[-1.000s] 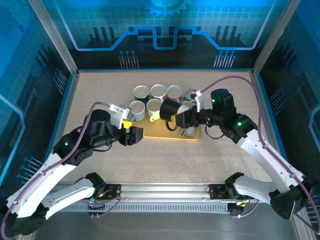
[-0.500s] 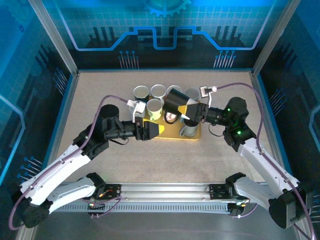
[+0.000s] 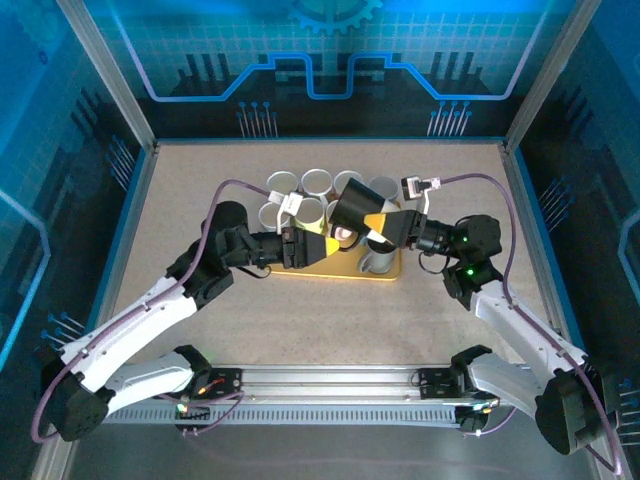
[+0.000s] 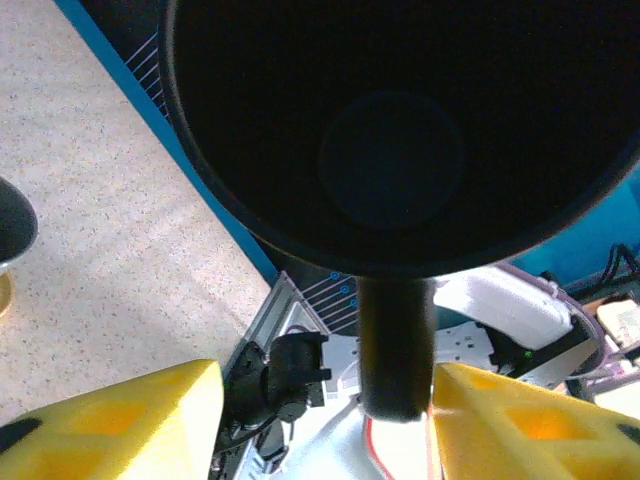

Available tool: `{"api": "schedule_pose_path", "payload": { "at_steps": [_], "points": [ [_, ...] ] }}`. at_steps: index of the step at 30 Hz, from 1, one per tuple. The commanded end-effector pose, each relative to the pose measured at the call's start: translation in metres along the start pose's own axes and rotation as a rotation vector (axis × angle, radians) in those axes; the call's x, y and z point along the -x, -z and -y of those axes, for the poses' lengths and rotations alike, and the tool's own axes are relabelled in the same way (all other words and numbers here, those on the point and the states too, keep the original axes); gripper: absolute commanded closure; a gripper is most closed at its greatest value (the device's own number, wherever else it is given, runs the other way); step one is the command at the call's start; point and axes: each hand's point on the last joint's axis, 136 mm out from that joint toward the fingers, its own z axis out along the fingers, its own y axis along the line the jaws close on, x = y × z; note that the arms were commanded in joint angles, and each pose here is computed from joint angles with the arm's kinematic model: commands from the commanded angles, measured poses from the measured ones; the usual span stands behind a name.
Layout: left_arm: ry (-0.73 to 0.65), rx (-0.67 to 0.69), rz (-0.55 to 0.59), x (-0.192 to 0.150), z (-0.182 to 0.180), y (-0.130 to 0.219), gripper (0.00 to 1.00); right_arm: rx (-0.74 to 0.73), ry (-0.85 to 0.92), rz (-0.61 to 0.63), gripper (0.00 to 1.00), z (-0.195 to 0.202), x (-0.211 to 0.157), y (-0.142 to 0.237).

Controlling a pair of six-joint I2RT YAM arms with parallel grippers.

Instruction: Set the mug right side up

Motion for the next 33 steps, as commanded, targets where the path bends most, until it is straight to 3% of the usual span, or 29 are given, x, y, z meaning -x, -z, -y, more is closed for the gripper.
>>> {"api": "schedule_pose_path", "payload": {
  "at_steps": [1,3,9,13,14,16,20,21,27,33],
  "points": [
    [-0.024,-0.048,-0.008,0.004,0.009,-0.002,0.52,0.086,0.108,-0.013,1.0,-0.027,-0.005,0.0],
    [-0.031,-0.046,-0.005,0.005,0.008,-0.002,0.6,0.083,0.104,-0.026,1.0,-0.025,-0.01,0.0],
    [-0.046,-0.064,-0.009,0.003,0.011,-0.001,0.7,0.081,0.084,-0.066,1.0,-0.015,-0.028,-0.002],
    [-0.057,-0.084,-0.018,-0.001,0.013,0.0,0.93,0.089,0.074,-0.08,0.97,-0.014,-0.034,-0.004],
    [-0.06,-0.088,-0.021,-0.002,0.013,0.0,0.99,0.088,0.073,-0.082,0.9,-0.014,-0.035,-0.004],
    [-0.082,-0.089,-0.02,-0.003,0.015,0.003,1.0,0.077,0.072,-0.079,0.75,-0.011,-0.035,-0.003],
    [-0.162,-0.014,0.012,-0.002,0.016,0.017,1.0,0.01,0.095,-0.05,0.09,-0.003,-0.036,0.002],
    [-0.189,0.021,0.019,-0.003,0.014,0.021,1.0,-0.013,0.105,-0.044,0.0,0.0,-0.037,0.003],
    [-0.369,0.297,0.055,-0.009,-0.021,0.054,1.0,-0.279,0.164,-0.022,0.0,0.026,-0.044,0.025],
    [-0.585,0.502,0.018,-0.017,-0.053,0.075,1.0,-0.407,0.322,-0.011,0.0,0.034,-0.044,0.043]
  ]
}}
